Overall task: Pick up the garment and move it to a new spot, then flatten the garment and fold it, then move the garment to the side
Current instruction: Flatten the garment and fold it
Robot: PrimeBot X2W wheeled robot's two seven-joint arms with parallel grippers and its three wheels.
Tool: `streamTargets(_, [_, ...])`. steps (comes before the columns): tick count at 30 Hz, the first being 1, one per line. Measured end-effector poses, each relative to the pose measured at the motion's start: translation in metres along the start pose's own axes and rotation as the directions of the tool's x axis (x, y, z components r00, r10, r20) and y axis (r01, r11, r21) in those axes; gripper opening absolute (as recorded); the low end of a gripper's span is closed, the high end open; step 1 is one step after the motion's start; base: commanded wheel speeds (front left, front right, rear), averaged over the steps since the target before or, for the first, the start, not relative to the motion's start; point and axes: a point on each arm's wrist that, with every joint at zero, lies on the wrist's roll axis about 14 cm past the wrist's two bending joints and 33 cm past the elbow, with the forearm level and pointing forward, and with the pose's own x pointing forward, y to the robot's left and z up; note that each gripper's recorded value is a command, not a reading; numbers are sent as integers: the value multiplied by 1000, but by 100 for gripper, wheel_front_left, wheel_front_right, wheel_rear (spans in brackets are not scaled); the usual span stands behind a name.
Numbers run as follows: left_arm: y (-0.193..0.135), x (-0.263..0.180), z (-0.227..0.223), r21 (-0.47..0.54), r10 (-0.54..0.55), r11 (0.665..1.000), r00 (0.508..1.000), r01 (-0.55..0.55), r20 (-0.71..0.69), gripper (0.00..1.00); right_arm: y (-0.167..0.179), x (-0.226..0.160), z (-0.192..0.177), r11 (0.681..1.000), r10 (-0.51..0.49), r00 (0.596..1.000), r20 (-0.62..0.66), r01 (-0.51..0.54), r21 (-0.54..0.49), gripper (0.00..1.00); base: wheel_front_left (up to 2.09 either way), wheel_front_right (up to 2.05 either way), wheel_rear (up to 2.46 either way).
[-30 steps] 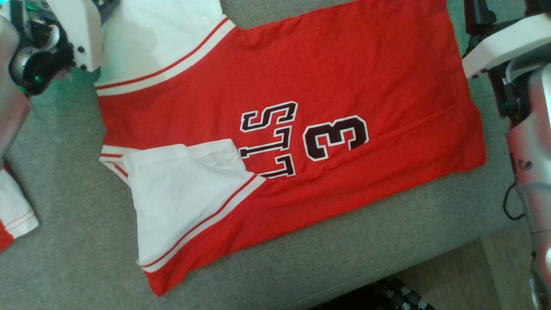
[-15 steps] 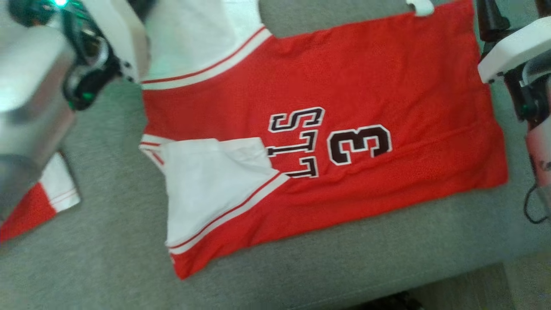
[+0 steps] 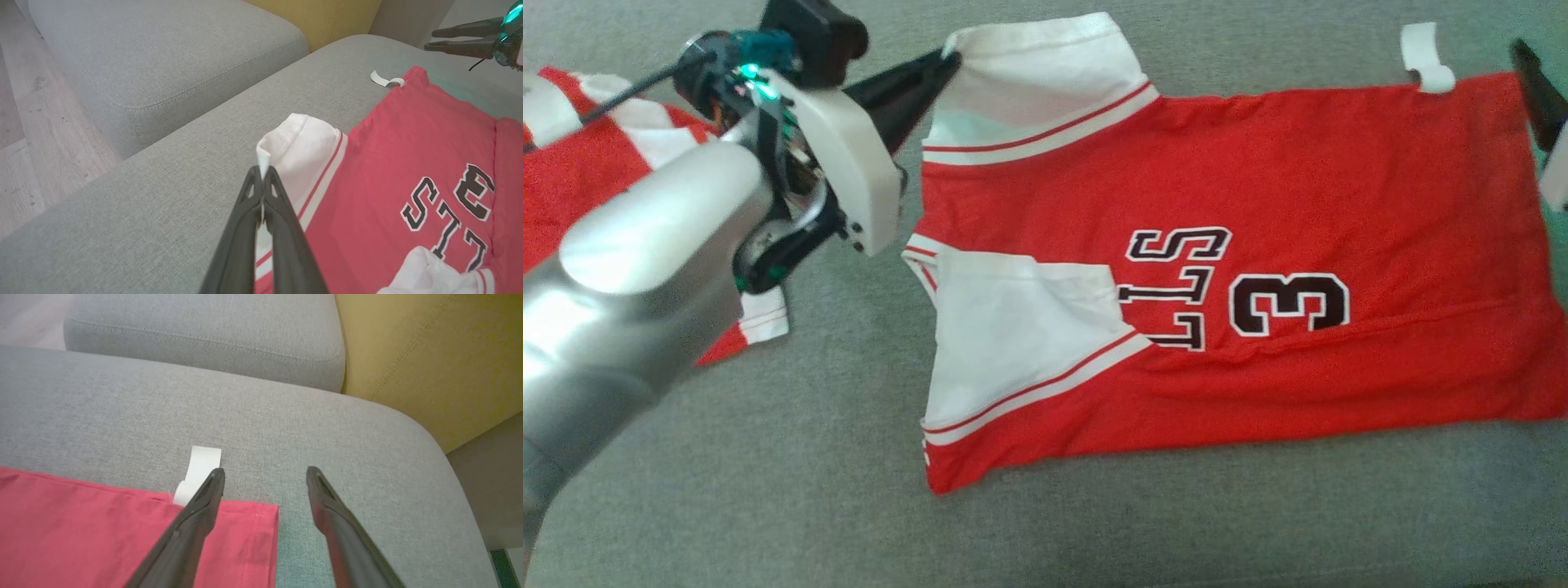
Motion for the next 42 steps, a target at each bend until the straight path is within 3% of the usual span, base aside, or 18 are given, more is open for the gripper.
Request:
streamTargets(14, [-21,-5,-25,-20,-43,999,999,43,-27,0,3,20,-62,999,11,977,-212,-4,33,100,0,0,0])
streamTargets(26, [-15,0,-41,-43,-41,998,997,38,-62,0,5,38,-58,999,16,980,-200,-6,52,100,0,0,0])
streamTargets(27, [-14,0,-42,-45,-38,998,997,35,-63,0,6,39,-57,998,21,980,-200,-10,57,71,0,0,0])
streamTargets(28, [-14,0,-43,-46,-37,998,997,34,-64,0,7,40,-57,998,25,980,-200,-13,63,0,0,0,0])
streamTargets(32, [-10,1,-45,-38,-25,999,997,22,-71,0,13,41,-59,996,45,979,-201,-29,79,0,0,0,0])
streamTargets(42, [27,-7,-26,17,105,994,994,-105,-11,0,9,30,-29,996,33,998,-48,-29,83,0,0,0,0])
